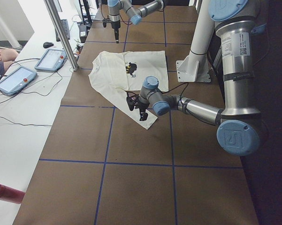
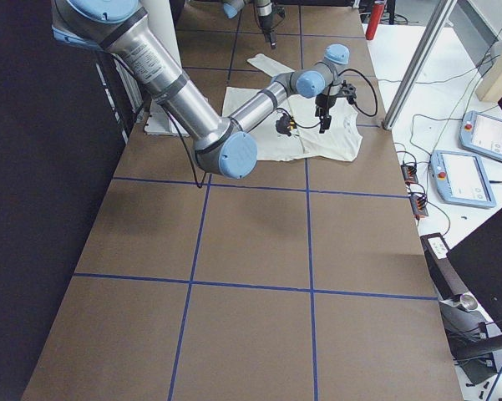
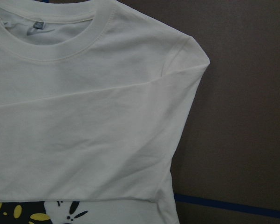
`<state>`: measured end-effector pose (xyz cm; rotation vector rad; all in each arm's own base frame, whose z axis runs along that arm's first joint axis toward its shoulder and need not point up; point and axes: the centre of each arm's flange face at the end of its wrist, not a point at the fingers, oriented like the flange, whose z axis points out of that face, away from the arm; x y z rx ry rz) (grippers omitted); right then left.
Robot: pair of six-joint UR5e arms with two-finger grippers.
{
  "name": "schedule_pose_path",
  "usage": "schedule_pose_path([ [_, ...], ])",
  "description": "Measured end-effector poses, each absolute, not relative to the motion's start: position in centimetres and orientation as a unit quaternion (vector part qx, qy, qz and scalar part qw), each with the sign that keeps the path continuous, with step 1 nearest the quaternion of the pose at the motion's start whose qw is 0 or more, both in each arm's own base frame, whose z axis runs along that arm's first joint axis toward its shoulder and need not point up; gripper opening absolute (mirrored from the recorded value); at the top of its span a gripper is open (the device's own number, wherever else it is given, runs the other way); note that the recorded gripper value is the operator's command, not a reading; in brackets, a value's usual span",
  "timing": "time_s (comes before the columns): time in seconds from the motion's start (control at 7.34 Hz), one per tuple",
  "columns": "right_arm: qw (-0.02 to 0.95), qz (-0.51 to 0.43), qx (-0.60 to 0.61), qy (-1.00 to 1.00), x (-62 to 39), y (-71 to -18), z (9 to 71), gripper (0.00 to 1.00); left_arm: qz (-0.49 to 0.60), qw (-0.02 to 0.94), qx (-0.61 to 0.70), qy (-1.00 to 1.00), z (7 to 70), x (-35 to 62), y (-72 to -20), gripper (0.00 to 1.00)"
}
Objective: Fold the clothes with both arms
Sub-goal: 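Release the sleeve and raise the right gripper while the left gripper grasps the other cuff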
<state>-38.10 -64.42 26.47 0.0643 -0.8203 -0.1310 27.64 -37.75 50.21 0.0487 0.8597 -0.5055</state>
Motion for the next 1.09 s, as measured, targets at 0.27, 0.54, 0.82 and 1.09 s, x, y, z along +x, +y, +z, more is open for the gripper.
schedule_pose_path([
  [0.27, 0.914, -0.074, 0.025, -0.397, -33.0, -65.7, 31.3, 1.00, -0.264, 0.878, 0.013, 0.399, 50.8, 30.4, -35.1, 1.00],
  [0.54, 0.913, -0.075, 0.021, -0.402, -31.1, -66.1, 32.8, 1.00, -0.267, 0.886, 0.006, 0.379, 52.6, 31.1, -33.0, 1.00],
  [0.82, 0.911, -0.075, 0.023, -0.404, -30.8, -66.0, 32.6, 1.00, -0.260, 0.893, 0.002, 0.366, 53.7, 31.8, -31.7, 0.99],
  [1.09, 0.911, -0.074, 0.025, -0.405, -30.8, -65.9, 32.3, 1.00, -0.255, 0.898, 0.000, 0.359, 54.4, 32.3, -31.3, 0.82],
])
